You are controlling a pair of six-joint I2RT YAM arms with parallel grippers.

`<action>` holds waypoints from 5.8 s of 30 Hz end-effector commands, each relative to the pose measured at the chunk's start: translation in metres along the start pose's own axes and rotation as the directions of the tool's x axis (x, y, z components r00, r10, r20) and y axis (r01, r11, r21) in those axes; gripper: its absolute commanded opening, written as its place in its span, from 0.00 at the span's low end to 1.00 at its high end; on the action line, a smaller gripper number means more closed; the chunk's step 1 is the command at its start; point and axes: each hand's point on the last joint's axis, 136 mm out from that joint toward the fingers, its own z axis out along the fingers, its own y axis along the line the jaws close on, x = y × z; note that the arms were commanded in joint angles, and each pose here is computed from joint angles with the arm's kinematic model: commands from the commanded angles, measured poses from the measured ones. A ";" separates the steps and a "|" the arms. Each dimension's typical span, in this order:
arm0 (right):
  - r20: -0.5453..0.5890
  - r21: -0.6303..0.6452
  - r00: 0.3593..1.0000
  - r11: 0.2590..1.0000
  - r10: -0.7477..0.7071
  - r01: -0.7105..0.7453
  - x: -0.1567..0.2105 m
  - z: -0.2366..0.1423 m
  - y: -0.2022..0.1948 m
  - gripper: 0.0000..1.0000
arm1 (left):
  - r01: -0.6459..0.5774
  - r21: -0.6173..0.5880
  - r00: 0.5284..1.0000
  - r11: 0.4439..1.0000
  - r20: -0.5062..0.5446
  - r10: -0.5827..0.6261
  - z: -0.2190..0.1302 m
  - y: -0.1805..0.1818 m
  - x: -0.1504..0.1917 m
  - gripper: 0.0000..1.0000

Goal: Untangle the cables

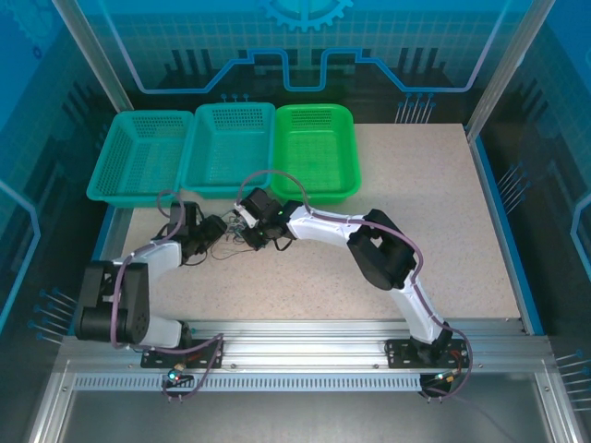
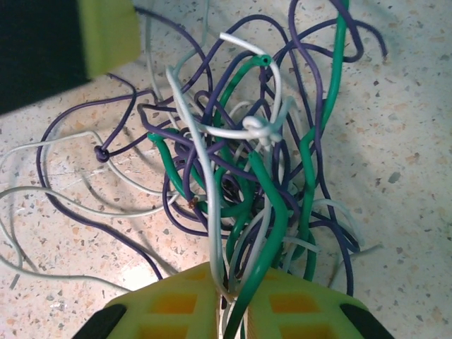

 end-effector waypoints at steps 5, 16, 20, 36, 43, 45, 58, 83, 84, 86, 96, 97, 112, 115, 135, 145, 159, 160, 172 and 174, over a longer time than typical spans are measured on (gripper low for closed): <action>-0.012 -0.118 1.000 0.993 0.006 -0.008 -0.005 -0.019 0.025 0.15 | 0.033 0.081 0.999 0.996 0.039 -0.036 0.018 -0.009 -0.009 0.46; -0.004 -0.210 0.996 0.973 0.094 -0.093 -0.009 -0.041 0.017 0.09 | 0.045 0.042 0.992 0.998 0.115 -0.049 0.007 0.001 -0.018 0.00; 0.002 -0.202 0.986 0.965 0.168 -0.164 0.000 -0.051 -0.006 0.04 | 0.056 -0.017 0.980 0.998 0.190 -0.052 -0.017 0.012 -0.027 0.00; -0.047 0.037 0.985 0.985 0.168 -0.166 0.073 -0.086 -0.059 0.35 | -0.128 0.085 0.949 0.988 0.301 0.097 -0.103 -0.022 -0.047 0.00; 0.249 0.190 0.962 0.979 -0.115 0.068 -0.015 -0.127 -0.007 0.61 | -0.230 0.114 0.940 0.967 0.285 0.190 -0.105 -0.044 -0.034 0.00; 0.269 0.207 0.953 0.975 -0.140 0.085 -0.031 -0.116 0.014 0.64 | -0.215 0.096 0.940 0.972 0.290 0.179 -0.105 -0.040 -0.035 0.00; -0.040 0.313 0.999 0.950 -0.002 0.014 0.022 -0.021 -0.039 0.56 | -0.047 -0.161 0.870 0.986 0.478 0.120 -0.158 0.010 -0.063 0.00; 0.183 -0.143 0.980 0.989 0.073 -0.047 0.003 -0.108 -0.028 0.00 | 0.061 0.169 0.963 0.984 0.248 -0.103 -0.096 -0.006 -0.028 0.51; 0.181 -0.149 0.981 0.988 0.073 -0.046 0.002 -0.108 -0.027 0.00 | 0.067 0.182 0.965 0.981 0.237 -0.110 -0.097 -0.011 -0.025 0.51; 0.182 -0.157 0.980 0.987 0.076 -0.047 0.001 -0.110 -0.025 0.00 | 0.129 0.233 0.968 0.964 0.179 -0.173 -0.098 -0.023 -0.014 0.52; 0.171 -0.163 0.984 0.986 0.049 -0.020 0.002 -0.110 -0.013 0.00 | 0.441 0.313 0.895 0.841 -0.090 -0.436 -0.073 -0.075 0.042 0.71; 0.169 -0.169 0.985 0.985 0.043 -0.014 0.002 -0.110 -0.010 0.00 | 0.460 0.327 0.885 0.826 -0.094 -0.456 -0.070 -0.078 0.040 0.79; 0.126 0.024 0.980 0.987 0.155 -0.159 0.027 -0.103 -0.046 0.01 | 0.429 0.394 0.886 0.813 -0.010 -0.463 -0.058 -0.088 0.011 0.00; 0.110 0.097 0.945 0.943 0.306 -0.317 0.065 -0.104 -0.087 0.01 | 0.407 0.340 0.873 0.848 0.130 -0.470 -0.085 -0.054 -0.015 0.00; 0.126 0.004 0.964 0.971 0.235 -0.238 0.077 -0.128 -0.053 0.47 | 0.163 0.310 0.953 0.937 0.197 -0.231 -0.118 -0.049 -0.033 0.00; 0.215 0.196 0.945 0.936 0.248 -0.291 0.040 -0.125 -0.067 0.69 | 0.155 0.284 0.948 0.946 0.226 -0.223 -0.121 -0.043 -0.033 0.00; -0.048 0.295 0.922 0.887 0.385 -0.355 0.094 -0.059 -0.092 0.15 | 0.149 0.162 0.922 0.976 0.333 -0.196 -0.131 -0.015 -0.040 0.00; -0.040 0.289 0.914 0.880 0.403 -0.376 0.096 -0.063 -0.096 0.03 | 0.160 0.141 0.916 0.977 0.348 -0.200 -0.133 -0.010 -0.041 0.00; 0.419 0.180 0.660 0.656 0.623 -0.733 0.129 -0.212 -0.205 0.00 | 0.335 0.074 0.821 0.939 0.466 -0.330 -0.149 0.049 -0.050 0.00; 0.434 0.153 0.678 0.692 0.594 -0.705 0.119 -0.222 -0.201 0.00 | 0.314 0.126 0.843 0.941 0.419 -0.337 -0.138 0.039 -0.047 0.00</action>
